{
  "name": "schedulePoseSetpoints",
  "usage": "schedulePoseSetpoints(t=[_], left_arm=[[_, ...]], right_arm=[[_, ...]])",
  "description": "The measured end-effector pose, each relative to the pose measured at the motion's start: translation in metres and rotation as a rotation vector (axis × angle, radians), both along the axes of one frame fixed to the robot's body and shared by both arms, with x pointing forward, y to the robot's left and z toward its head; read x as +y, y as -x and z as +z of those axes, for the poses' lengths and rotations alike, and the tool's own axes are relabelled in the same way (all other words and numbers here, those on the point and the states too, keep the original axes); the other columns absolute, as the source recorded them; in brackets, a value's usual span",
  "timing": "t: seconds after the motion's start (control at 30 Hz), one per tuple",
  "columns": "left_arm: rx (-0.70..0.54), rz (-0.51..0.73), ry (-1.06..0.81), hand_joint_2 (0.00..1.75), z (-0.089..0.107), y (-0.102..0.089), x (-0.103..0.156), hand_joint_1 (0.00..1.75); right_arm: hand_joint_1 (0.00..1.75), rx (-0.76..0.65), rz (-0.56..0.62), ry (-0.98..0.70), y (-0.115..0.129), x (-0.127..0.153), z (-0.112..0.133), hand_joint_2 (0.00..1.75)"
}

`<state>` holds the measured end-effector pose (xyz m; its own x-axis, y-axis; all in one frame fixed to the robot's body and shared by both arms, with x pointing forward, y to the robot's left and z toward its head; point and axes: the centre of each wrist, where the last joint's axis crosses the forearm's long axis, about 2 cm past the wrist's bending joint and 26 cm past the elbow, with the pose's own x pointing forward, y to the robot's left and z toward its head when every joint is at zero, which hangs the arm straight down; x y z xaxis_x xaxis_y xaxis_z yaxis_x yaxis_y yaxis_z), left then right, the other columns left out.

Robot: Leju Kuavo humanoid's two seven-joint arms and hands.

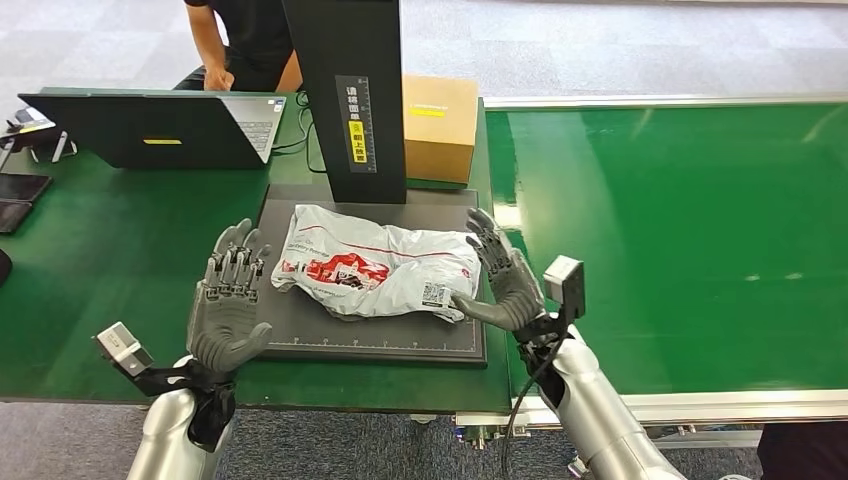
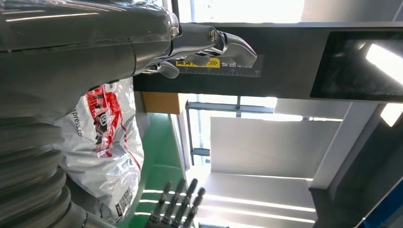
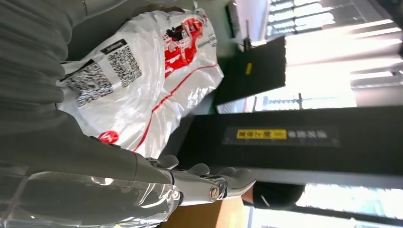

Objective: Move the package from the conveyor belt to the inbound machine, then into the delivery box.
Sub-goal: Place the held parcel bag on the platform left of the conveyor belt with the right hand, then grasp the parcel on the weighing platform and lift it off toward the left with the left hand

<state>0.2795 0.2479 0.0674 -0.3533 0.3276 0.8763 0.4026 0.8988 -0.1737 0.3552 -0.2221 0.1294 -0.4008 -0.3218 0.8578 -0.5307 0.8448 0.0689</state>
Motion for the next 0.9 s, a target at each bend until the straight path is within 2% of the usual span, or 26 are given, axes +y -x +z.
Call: schedulePoseSetpoints(t=[0.23,0.47,0.9], left_arm=[[0.009,0.016,-0.019,1.75,-0.001,0.01,0.007,0.0],[0.016,0.023,-0.021,1.75,-0.003,0.019,0.009,0.0],[0.017,0.018,-0.021,1.75,-0.001,0.019,0.006,0.0]], right_arm=[[0.0,-0.044,-0.193,-0.005,0.033,-0.029,-0.004,1.75],[0.0,-0.064,-0.3,0.05,0.061,-0.039,-0.009,1.75],[0.0,-0.089,-0.363,0.075,0.068,-0.031,-0.001,1.75]])
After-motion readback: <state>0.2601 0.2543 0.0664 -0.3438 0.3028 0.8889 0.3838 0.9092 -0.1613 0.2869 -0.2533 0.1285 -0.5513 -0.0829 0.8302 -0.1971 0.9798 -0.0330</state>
